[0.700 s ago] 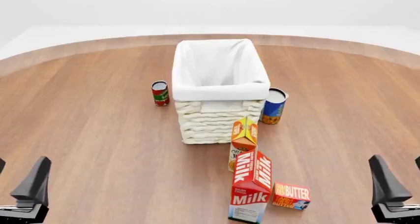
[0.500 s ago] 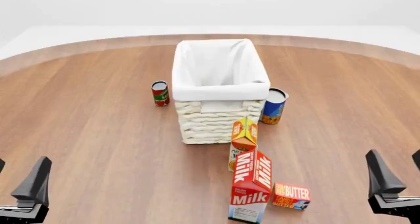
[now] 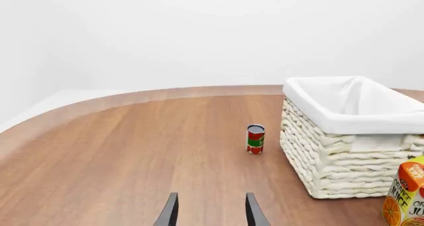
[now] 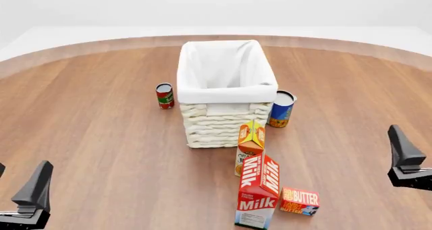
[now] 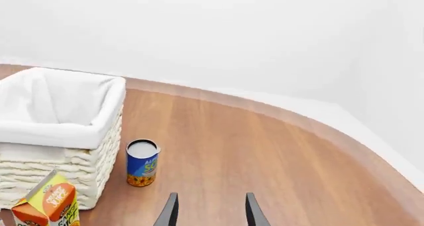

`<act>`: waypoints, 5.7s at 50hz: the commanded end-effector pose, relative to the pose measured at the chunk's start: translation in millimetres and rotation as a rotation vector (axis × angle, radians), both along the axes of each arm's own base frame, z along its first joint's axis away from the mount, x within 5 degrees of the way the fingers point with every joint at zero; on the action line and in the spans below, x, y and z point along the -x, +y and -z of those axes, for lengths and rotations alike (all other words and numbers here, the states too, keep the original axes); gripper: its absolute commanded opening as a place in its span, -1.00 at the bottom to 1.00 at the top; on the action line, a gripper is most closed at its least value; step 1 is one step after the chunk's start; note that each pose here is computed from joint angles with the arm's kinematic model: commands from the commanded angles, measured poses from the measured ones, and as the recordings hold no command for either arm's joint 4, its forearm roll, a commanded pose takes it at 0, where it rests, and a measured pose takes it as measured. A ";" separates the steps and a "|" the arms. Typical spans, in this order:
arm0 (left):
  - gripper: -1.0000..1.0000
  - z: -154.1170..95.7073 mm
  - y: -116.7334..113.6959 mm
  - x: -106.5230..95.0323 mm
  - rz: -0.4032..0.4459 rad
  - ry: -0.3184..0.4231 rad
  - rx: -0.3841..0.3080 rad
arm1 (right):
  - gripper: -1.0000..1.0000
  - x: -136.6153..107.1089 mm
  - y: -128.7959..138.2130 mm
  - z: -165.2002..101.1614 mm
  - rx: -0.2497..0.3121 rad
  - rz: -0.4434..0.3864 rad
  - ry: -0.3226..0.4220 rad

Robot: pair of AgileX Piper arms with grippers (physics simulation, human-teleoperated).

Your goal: Pick up the butter and put it in the basket.

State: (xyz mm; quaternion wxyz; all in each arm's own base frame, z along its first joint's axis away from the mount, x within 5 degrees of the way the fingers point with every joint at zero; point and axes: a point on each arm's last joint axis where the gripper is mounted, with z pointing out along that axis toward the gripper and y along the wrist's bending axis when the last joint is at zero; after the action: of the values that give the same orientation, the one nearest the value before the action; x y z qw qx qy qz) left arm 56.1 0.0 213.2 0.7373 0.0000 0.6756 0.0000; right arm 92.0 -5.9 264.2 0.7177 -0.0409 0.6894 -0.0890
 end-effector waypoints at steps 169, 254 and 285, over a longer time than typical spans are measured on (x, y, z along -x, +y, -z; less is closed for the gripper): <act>1.00 0.0 0.0 0.0 0.000 0.000 0.000 | 1.00 -61.8 80.6 97.6 0.694 -0.718 0.971; 1.00 0.0 0.0 0.0 0.000 0.000 0.000 | -1.00 -87.9 69.8 31.2 0.726 -0.627 0.808; 1.00 0.0 0.0 0.0 0.000 0.000 0.000 | -1.00 -112.5 74.5 -67.0 0.784 -0.553 0.514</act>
State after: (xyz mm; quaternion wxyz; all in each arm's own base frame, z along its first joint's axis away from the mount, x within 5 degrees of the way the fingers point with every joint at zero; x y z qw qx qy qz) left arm 56.1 0.0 213.2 0.7373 0.0000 0.6756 0.0000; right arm 194.7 66.0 298.2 0.4032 -0.5214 0.7428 -0.1177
